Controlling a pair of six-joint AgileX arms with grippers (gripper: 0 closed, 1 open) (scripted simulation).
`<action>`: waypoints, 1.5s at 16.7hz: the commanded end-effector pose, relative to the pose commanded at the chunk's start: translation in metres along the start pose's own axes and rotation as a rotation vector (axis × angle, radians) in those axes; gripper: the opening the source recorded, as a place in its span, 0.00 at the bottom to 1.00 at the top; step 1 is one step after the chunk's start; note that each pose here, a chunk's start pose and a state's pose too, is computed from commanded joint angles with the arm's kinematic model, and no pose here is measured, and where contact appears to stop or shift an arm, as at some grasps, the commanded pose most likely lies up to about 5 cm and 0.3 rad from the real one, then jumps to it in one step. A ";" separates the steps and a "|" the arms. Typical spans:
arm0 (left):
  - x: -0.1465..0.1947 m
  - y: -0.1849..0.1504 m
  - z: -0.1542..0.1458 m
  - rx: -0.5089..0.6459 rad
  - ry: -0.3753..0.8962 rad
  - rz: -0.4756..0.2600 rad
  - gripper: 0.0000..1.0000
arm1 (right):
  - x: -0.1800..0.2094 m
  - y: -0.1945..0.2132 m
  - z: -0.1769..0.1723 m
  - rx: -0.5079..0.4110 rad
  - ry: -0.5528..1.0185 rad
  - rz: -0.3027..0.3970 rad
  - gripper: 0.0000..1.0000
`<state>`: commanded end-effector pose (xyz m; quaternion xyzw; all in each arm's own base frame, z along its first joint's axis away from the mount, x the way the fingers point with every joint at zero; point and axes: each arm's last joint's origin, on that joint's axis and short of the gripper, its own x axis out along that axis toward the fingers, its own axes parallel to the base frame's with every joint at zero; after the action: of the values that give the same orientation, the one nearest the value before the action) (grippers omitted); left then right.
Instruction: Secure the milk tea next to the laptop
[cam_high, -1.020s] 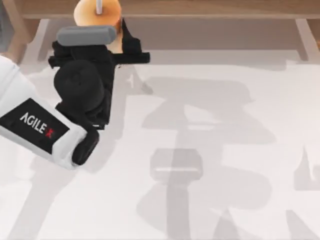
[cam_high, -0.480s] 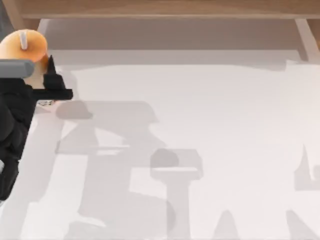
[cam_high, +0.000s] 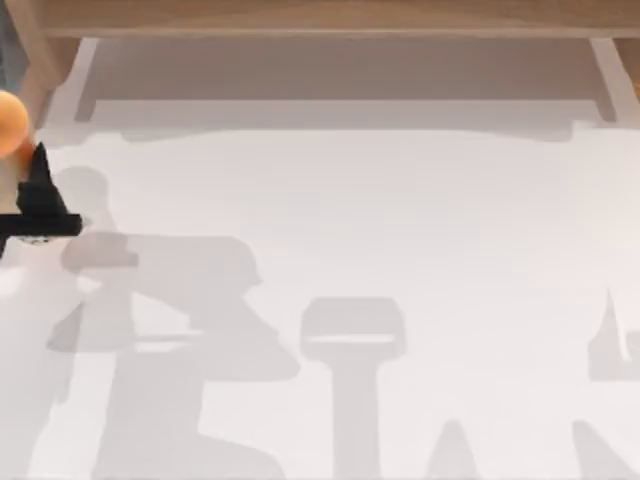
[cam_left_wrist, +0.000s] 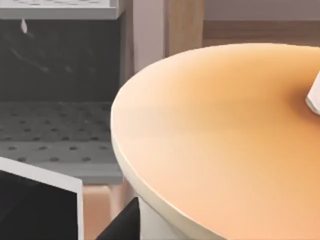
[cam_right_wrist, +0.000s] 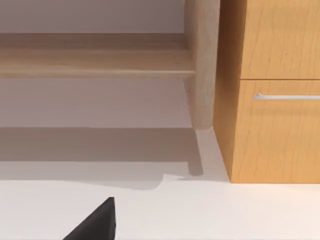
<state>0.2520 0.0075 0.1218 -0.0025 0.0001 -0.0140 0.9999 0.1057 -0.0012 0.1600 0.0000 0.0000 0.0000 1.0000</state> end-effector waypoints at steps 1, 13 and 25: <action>-0.001 0.001 0.001 -0.001 -0.003 -0.001 0.00 | 0.000 0.000 0.000 0.000 0.000 0.000 1.00; -0.001 -0.011 0.003 0.033 -0.019 -0.077 0.00 | 0.000 0.000 0.000 0.000 0.000 0.000 1.00; 0.002 -0.020 -0.007 0.079 -0.061 -0.134 0.00 | 0.000 0.000 0.000 0.000 0.000 0.000 1.00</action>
<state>0.2539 -0.0124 0.1151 0.0366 -0.0312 -0.0810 0.9956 0.1057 -0.0012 0.1600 0.0000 0.0000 0.0000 1.0000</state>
